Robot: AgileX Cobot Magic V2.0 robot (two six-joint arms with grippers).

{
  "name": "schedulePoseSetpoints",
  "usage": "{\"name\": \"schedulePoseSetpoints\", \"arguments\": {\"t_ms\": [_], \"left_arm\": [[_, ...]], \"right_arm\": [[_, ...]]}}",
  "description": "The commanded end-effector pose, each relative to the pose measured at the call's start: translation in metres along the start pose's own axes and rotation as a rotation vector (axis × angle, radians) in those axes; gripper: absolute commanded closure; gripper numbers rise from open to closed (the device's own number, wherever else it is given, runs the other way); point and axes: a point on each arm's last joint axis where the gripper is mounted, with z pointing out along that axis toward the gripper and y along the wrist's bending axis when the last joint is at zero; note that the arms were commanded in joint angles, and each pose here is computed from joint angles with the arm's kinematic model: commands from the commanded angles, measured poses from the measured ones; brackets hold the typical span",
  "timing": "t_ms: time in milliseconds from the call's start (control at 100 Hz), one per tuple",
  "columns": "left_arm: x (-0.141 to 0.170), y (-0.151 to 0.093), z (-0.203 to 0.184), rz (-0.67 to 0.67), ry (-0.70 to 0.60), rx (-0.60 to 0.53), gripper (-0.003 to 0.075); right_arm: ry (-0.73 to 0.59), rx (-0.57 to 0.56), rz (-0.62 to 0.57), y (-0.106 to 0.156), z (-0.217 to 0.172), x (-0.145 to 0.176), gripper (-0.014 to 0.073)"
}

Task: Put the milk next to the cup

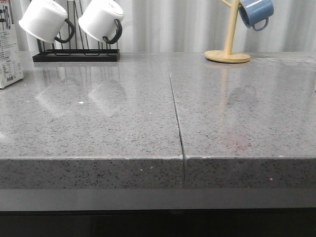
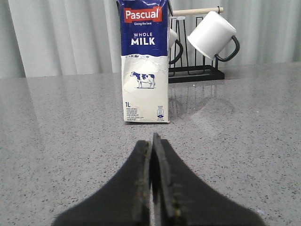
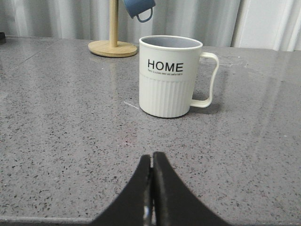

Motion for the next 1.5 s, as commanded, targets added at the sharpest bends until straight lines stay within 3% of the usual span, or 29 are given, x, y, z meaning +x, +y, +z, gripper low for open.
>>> {"name": "schedulePoseSetpoints", "arguments": {"t_ms": [0, 790, 1170, 1490], "left_arm": [[0.006, -0.001, -0.001, -0.012, -0.068, -0.007, 0.0741], [0.006, -0.001, -0.001, -0.012, -0.068, -0.007, 0.0741], [0.006, -0.001, -0.001, -0.012, -0.068, -0.007, 0.0741], [0.006, -0.001, -0.001, -0.012, -0.068, -0.007, 0.0741]], "right_arm": [[-0.100, 0.004, -0.012, 0.000, -0.002, -0.011, 0.0660], [-0.099, 0.004, -0.012, 0.000, -0.003, -0.013, 0.0660], [0.076, 0.015, -0.006, -0.003, -0.002, -0.076, 0.0660], [0.050, 0.007, -0.003, -0.002, 0.022, -0.091, 0.0641]]}}
